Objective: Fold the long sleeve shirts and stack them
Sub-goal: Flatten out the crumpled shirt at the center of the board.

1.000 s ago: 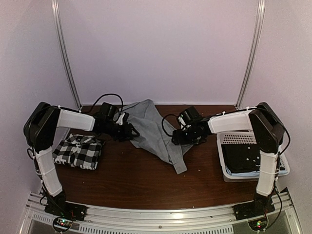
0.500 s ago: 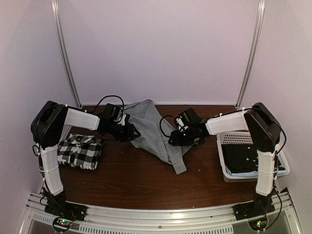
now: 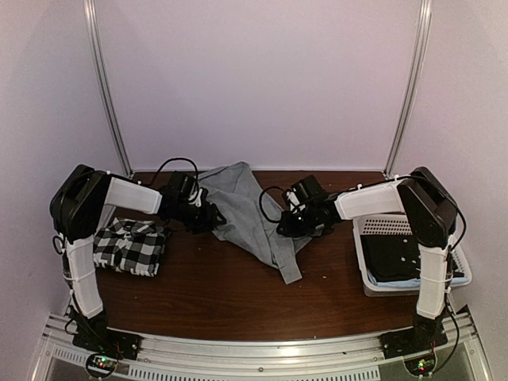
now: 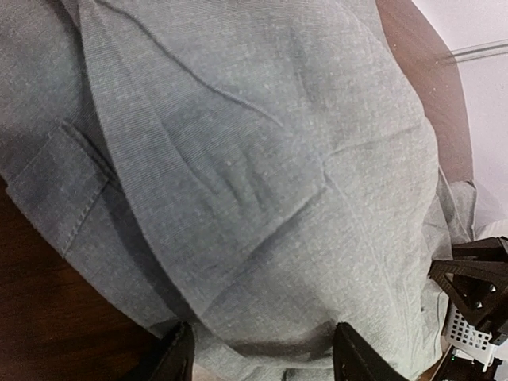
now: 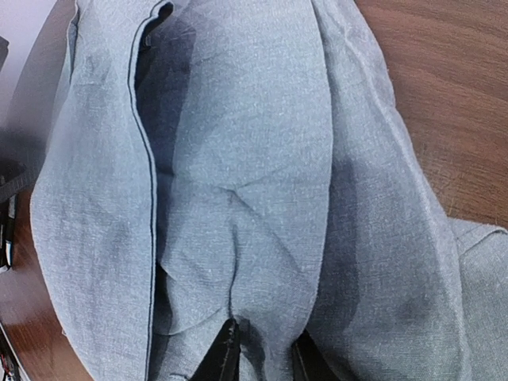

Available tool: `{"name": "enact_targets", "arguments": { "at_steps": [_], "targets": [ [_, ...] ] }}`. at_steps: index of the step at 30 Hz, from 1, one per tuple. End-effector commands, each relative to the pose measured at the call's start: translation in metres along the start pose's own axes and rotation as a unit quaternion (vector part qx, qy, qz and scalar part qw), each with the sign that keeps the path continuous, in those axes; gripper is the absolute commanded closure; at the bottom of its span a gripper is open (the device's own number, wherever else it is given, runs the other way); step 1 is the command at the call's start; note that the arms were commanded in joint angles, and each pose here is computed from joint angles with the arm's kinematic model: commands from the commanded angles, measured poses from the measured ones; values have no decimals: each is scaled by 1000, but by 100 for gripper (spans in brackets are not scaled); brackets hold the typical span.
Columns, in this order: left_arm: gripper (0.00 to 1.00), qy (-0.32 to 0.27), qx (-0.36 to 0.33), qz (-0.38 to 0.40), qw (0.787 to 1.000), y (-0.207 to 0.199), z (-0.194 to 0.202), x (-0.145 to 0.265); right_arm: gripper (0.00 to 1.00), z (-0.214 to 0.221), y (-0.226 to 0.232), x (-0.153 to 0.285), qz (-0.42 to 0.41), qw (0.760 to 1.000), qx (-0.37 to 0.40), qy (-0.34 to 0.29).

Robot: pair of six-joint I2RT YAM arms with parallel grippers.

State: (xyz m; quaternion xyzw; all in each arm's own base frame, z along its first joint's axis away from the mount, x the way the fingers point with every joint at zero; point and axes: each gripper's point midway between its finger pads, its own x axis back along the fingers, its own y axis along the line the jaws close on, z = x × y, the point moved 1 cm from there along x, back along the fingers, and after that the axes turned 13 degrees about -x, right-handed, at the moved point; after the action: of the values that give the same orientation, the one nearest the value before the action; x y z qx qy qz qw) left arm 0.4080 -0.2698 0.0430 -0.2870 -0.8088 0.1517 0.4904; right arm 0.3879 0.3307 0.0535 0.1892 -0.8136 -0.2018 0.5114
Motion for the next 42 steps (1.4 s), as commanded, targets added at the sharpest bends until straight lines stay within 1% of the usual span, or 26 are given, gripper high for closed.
{"name": "enact_targets", "arguments": {
  "at_steps": [1, 4, 8, 9, 12, 13, 17, 22, 27, 30, 33, 38, 42],
  "targets": [
    [40, -44, -16, 51, 998, -26, -22, 8, 80, -10, 11, 5, -17, 1000, -2, -15],
    [46, -47, -24, 78, 996, -40, -29, 5, 82, -13, 13, 7, -17, 1000, -1, -19],
    [61, -39, -21, 100, 994, -50, -28, 2, 87, -20, 18, 11, -17, 999, 1, -28],
    [67, -38, -21, 103, 994, -51, -28, 2, 89, -21, 19, 12, -18, 999, 1, -31],
    [93, -38, -21, 99, 994, -54, -29, 8, 96, -30, 23, 15, -15, 999, 5, -41],
    [99, -43, -25, 93, 994, -55, -32, 14, 99, -33, 24, 17, -11, 999, 7, -45],
    [100, -51, -36, 44, 997, -51, -40, 36, 100, -51, 28, 28, 9, 997, 21, -71],
    [100, -82, -37, -26, 996, -35, -53, 83, 100, -87, 21, 59, 49, 991, 28, -121],
    [100, -107, -26, -70, 991, -7, -57, 132, 100, -120, -5, 89, 81, 985, 12, -155],
    [100, -122, -12, -90, 988, 16, -61, 159, 100, -131, -27, 98, 97, 982, -5, -160],
    [100, -139, -6, -101, 985, 30, -69, 183, 100, -135, -43, 102, 112, 981, -14, -160],
    [100, -168, -12, -108, 980, 36, -93, 211, 100, -149, -56, 114, 139, 974, -9, -177],
    [100, -204, -23, -116, 972, 42, -132, 238, 100, -189, -82, 140, 188, 958, -19, -217]
  ]
}}
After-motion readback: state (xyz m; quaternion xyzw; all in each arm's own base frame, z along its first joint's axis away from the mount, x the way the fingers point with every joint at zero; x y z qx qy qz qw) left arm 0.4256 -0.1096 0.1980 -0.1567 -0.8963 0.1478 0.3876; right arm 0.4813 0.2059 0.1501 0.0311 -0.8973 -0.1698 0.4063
